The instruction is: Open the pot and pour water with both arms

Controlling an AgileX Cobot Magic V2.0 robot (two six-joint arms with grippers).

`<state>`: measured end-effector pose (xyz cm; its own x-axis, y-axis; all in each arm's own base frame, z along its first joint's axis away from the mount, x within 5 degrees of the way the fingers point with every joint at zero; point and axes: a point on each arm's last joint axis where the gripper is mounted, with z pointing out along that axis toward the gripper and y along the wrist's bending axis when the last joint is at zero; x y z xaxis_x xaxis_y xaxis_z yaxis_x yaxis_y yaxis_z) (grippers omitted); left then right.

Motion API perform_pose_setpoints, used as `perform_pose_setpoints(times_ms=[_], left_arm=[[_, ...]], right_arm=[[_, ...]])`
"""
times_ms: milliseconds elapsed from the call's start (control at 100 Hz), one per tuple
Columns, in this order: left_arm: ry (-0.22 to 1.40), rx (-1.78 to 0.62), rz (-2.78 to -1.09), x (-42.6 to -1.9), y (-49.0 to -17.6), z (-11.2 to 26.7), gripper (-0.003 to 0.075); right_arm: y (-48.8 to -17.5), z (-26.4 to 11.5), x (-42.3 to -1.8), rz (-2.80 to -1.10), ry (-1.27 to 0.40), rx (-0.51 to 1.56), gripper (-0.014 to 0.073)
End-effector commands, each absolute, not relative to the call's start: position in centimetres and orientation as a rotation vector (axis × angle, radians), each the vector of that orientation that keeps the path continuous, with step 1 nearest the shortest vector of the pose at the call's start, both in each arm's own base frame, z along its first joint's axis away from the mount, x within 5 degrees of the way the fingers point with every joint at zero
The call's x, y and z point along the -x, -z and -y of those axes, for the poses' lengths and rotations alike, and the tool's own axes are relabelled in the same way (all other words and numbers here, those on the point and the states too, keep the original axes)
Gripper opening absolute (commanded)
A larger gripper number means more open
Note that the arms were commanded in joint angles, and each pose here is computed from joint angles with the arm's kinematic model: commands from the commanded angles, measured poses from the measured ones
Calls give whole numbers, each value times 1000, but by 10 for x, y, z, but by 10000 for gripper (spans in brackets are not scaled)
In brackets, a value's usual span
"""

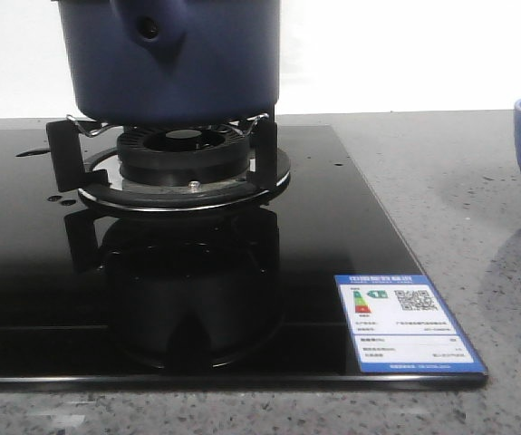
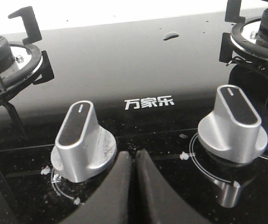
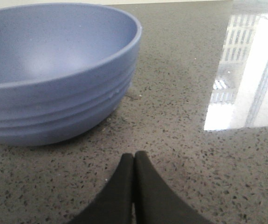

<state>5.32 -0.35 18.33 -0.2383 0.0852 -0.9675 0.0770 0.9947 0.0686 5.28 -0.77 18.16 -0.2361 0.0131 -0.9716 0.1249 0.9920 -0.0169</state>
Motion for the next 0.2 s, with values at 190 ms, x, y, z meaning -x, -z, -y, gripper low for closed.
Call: perform_pose_setpoints(times_ms=[190], left_arm=[[5,-99,-1771,-53,-178,4,-20]], right_arm=[[-175,8,-53,-1800,114,-104,-63]])
